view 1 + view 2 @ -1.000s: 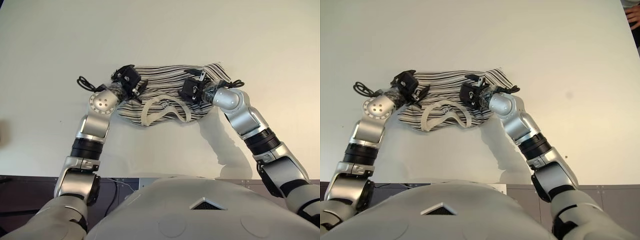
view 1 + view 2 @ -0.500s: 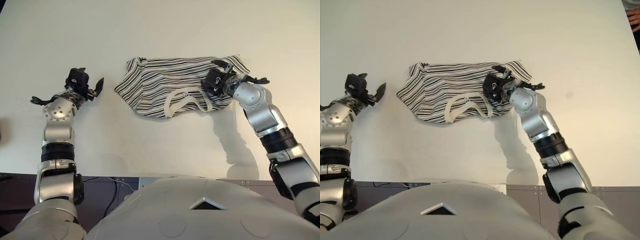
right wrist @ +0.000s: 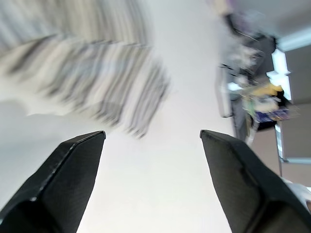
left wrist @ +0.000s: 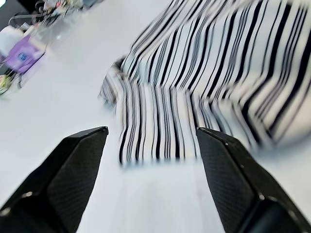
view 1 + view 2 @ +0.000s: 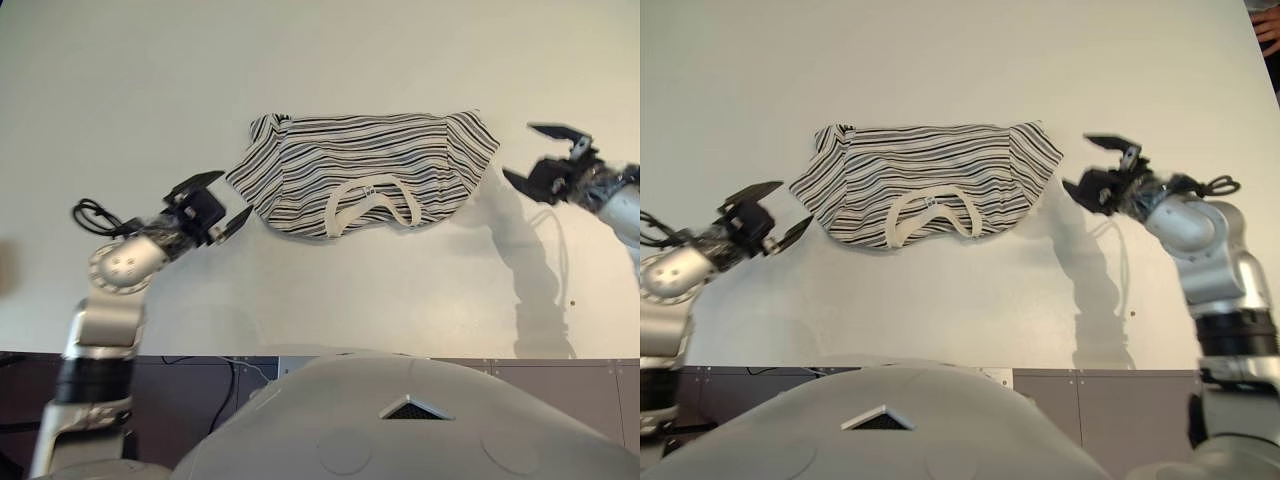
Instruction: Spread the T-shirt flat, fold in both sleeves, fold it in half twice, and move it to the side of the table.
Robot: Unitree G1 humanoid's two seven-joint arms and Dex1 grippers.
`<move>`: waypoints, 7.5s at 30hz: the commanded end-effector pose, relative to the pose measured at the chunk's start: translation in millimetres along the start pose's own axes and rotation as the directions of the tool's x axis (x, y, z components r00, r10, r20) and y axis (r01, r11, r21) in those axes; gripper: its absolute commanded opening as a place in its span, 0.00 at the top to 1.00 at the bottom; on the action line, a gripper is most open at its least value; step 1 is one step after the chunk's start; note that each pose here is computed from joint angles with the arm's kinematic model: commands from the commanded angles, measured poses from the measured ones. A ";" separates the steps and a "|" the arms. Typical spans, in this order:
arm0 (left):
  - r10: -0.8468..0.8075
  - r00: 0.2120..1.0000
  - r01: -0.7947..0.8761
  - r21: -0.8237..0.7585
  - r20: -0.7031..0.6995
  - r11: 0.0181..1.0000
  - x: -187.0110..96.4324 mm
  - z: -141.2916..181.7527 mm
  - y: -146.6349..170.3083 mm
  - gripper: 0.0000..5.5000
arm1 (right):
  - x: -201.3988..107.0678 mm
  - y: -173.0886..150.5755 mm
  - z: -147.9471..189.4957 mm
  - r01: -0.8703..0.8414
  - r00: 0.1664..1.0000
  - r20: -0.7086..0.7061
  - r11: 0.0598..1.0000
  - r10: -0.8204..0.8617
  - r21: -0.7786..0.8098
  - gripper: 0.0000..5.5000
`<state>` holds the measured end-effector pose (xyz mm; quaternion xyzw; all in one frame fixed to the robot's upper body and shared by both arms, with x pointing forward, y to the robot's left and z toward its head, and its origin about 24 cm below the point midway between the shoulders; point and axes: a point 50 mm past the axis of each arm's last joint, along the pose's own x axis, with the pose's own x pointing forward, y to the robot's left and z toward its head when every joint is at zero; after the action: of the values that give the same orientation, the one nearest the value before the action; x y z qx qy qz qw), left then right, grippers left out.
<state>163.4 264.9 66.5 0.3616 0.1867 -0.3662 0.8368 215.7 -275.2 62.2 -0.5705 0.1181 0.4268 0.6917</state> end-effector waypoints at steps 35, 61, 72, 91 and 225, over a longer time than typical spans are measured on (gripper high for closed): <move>0.117 0.986 -0.156 0.427 0.115 0.891 69.9 -3.1 -57.5 0.70 | 58.6 31.2 41.8 0.108 0.979 0.186 0.986 -0.083 -0.125 0.69; 0.677 0.580 -0.596 -0.330 0.453 0.732 79.5 161.1 222.2 0.98 | 44.4 -262.6 81.9 0.759 0.374 -0.060 0.269 -0.926 0.593 0.98; 0.684 0.393 -0.530 -0.457 0.615 0.715 18.4 252.9 280.7 0.98 | -26.9 -347.0 138.9 0.817 0.081 0.013 0.074 -0.997 0.571 0.98; 0.142 0.653 0.281 -0.411 0.744 0.867 -30.2 130.5 51.1 0.98 | -104.4 -132.9 132.0 -0.130 0.503 0.680 0.731 -0.534 0.670 0.98; -0.043 0.987 0.048 0.032 -0.153 0.998 72.3 27.3 -58.0 0.75 | 79.5 15.7 71.6 0.038 0.996 0.061 0.900 -0.071 0.435 0.51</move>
<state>159.0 170.8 31.0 0.4132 0.1957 -0.3838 0.8023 208.3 -183.6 36.3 -0.4019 0.1430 0.4368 0.7920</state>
